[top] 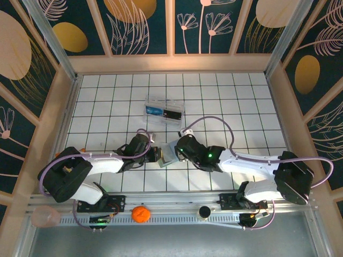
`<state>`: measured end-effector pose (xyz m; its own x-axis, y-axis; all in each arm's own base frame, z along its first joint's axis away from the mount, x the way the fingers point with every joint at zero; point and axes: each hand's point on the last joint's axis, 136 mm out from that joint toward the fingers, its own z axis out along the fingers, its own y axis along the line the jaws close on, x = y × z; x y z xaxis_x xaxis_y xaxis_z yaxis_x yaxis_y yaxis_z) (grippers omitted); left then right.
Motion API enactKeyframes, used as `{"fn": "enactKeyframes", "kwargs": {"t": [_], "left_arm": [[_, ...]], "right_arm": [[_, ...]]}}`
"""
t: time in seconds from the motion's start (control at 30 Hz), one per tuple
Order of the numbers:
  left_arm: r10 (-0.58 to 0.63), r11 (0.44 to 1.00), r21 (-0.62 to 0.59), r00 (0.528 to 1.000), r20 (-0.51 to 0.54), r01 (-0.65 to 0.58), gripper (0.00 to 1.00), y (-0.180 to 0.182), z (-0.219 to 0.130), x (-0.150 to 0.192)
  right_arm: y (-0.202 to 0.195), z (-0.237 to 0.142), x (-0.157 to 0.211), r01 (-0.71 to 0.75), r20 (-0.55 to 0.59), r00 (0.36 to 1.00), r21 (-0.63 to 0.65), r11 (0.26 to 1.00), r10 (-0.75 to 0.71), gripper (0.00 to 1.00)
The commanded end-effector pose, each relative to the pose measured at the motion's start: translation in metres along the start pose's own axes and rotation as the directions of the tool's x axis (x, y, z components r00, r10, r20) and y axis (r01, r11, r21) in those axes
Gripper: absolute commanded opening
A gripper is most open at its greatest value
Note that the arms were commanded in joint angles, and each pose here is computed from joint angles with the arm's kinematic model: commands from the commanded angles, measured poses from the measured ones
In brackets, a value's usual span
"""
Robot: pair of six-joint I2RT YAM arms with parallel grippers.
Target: Take the credit cards out of the card holder
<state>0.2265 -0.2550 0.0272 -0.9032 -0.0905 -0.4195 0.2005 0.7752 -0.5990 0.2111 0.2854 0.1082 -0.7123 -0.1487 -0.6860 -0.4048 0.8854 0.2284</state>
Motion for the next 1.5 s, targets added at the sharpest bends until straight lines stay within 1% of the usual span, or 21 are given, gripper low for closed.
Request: {"fn": "enactKeyframes", "kwargs": {"t": [0.0,0.13,0.23,0.33,0.4,0.53,0.67,0.73,0.77,0.87,0.9,1.0,1.07,1.1,1.17,1.27,1.33,1.47], "left_arm": [[0.022,0.999,0.030,1.000,-0.013,-0.022,0.00,-0.013,-0.003,-0.003],[0.062,0.996,0.066,0.998,-0.023,-0.060,0.00,-0.037,-0.005,-0.005],[0.103,0.989,0.113,0.991,-0.081,-0.093,0.00,-0.060,0.006,0.006],[0.149,0.983,0.125,0.977,-0.150,-0.131,0.00,-0.073,0.025,0.023],[0.159,0.984,0.107,0.970,-0.185,-0.141,0.00,-0.073,0.038,0.028],[0.171,0.984,0.089,0.964,-0.202,-0.156,0.00,-0.072,0.053,0.027],[0.163,0.987,0.037,0.951,-0.261,-0.159,0.01,-0.054,0.065,0.040],[0.162,0.987,0.047,0.956,-0.245,-0.155,0.05,-0.055,0.059,0.039],[0.162,0.987,0.054,0.962,-0.220,-0.154,0.09,-0.057,0.053,0.036],[0.165,0.982,0.112,0.980,-0.111,-0.152,0.22,-0.079,0.023,0.015],[0.156,0.982,0.122,0.985,-0.078,-0.146,0.24,-0.083,0.014,0.009],[0.120,0.989,0.089,0.993,-0.014,-0.118,0.23,-0.072,-0.005,0.005],[0.112,0.993,0.040,0.994,-0.013,-0.111,0.22,-0.056,-0.008,0.010],[0.110,0.994,0.020,0.994,-0.021,-0.109,0.22,-0.048,-0.008,0.015],[0.098,0.995,-0.010,0.995,-0.028,-0.098,0.22,-0.036,-0.009,0.020],[0.077,0.995,-0.066,0.997,-0.023,-0.078,0.24,-0.016,-0.011,0.023],[0.064,0.993,-0.097,0.998,-0.016,-0.066,0.24,-0.005,-0.014,0.022],[0.058,0.991,-0.120,0.998,-0.005,-0.058,0.29,0.006,-0.017,0.023]], "right_arm": [[0.007,0.005,-0.007,0.010,0.002,1.000,-0.033,0.999,-0.010,0.26],[-0.014,0.007,-0.004,-0.038,0.009,0.999,0.022,0.999,0.038,0.24],[-0.033,0.004,-0.001,-0.077,0.021,0.997,0.064,0.995,0.076,0.20],[-0.044,-0.004,-0.003,-0.106,0.049,0.994,0.080,0.991,0.102,0.18],[-0.051,-0.009,-0.003,-0.121,0.063,0.991,0.093,0.988,0.116,0.18],[-0.058,-0.019,0.002,-0.147,0.076,0.987,0.085,0.986,0.140,0.17],[-0.052,-0.020,0.008,-0.153,0.056,0.987,0.040,0.987,0.150,0.18],[-0.046,-0.018,0.008,-0.142,0.045,0.989,0.011,0.990,0.141,0.18],[-0.043,-0.017,0.007,-0.137,0.040,0.990,-0.005,0.991,0.137,0.18],[-0.033,-0.010,0.003,-0.116,0.021,0.993,-0.053,0.992,0.118,0.18],[-0.029,-0.007,0.001,-0.113,0.013,0.993,-0.073,0.991,0.115,0.18],[-0.008,0.004,-0.003,-0.078,-0.024,0.997,-0.167,0.983,0.075,0.17],[0.000,0.013,-0.006,-0.056,-0.034,0.998,-0.185,0.981,0.051,0.14],[0.007,0.018,-0.003,-0.053,-0.062,0.997,-0.215,0.975,0.040,0.14],[0.012,0.028,0.000,-0.046,-0.090,0.996,-0.225,0.973,0.026,0.14],[0.001,0.047,0.008,-0.074,-0.136,0.989,-0.170,0.983,0.051,0.09],[-0.010,0.056,0.016,-0.097,-0.155,0.985,-0.129,0.987,0.076,0.07],[-0.033,0.070,0.039,-0.123,-0.215,0.970,-0.028,0.992,0.114,0.03]]}}
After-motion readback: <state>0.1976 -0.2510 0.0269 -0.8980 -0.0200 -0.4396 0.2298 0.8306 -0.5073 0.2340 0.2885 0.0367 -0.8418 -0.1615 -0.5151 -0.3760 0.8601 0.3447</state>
